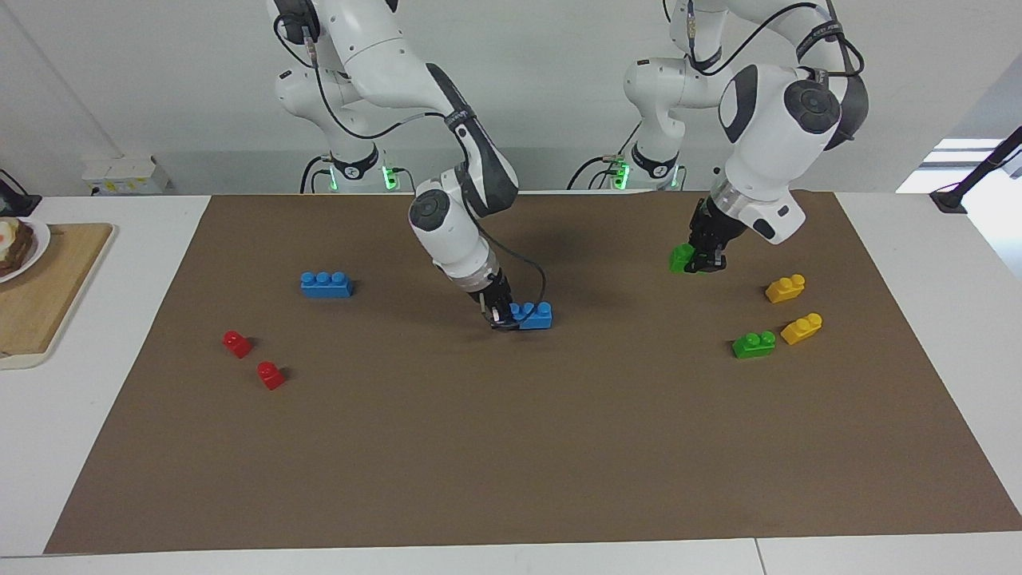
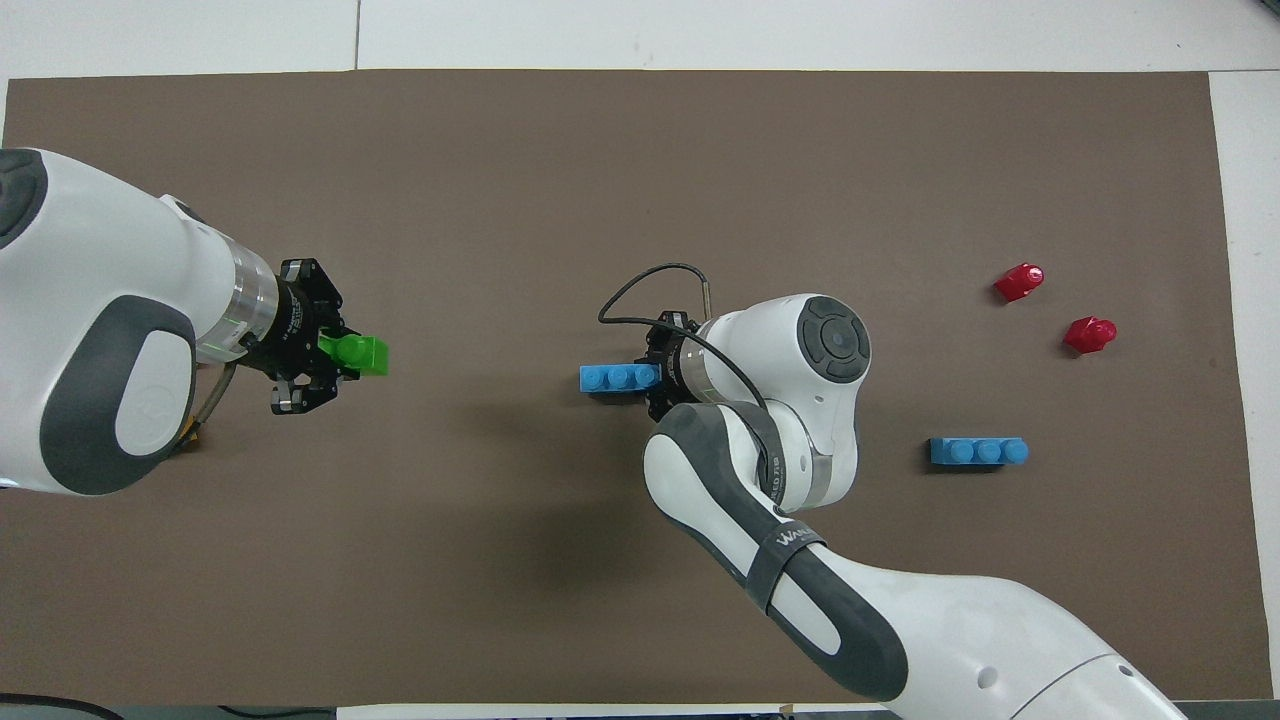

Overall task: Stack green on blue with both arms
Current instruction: 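Carry the green brick with the left gripper toward the held blue brick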

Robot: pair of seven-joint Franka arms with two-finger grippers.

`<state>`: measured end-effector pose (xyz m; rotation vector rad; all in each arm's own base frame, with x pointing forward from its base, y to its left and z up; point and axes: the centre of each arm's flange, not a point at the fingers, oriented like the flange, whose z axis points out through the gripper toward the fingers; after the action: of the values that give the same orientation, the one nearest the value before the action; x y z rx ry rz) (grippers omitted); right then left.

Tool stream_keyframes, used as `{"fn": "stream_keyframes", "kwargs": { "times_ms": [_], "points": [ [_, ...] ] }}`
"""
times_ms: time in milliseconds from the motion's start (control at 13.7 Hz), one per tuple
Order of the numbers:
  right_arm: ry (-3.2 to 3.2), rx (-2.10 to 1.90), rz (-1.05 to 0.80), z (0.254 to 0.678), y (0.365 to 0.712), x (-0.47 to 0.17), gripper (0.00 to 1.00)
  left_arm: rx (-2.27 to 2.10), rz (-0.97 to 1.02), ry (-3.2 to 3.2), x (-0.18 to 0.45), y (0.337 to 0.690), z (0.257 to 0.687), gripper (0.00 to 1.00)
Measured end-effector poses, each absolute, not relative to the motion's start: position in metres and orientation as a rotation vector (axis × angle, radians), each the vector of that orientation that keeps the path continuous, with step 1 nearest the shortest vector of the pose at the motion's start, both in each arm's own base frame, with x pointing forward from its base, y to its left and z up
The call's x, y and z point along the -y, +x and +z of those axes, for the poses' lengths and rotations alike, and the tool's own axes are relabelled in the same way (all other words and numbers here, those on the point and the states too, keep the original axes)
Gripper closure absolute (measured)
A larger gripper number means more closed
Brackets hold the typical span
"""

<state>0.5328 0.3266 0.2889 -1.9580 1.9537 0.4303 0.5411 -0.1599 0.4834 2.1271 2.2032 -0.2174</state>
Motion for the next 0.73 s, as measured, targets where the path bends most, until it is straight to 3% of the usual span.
{"fn": "stream_keyframes", "kwargs": {
  "times_ms": [729],
  "points": [
    [-1.938,-1.973,0.430,0.278,0.532,-0.323,0.66,-2.241,-0.230,2.052,0.296,0.505,0.436,0.65]
  ]
}}
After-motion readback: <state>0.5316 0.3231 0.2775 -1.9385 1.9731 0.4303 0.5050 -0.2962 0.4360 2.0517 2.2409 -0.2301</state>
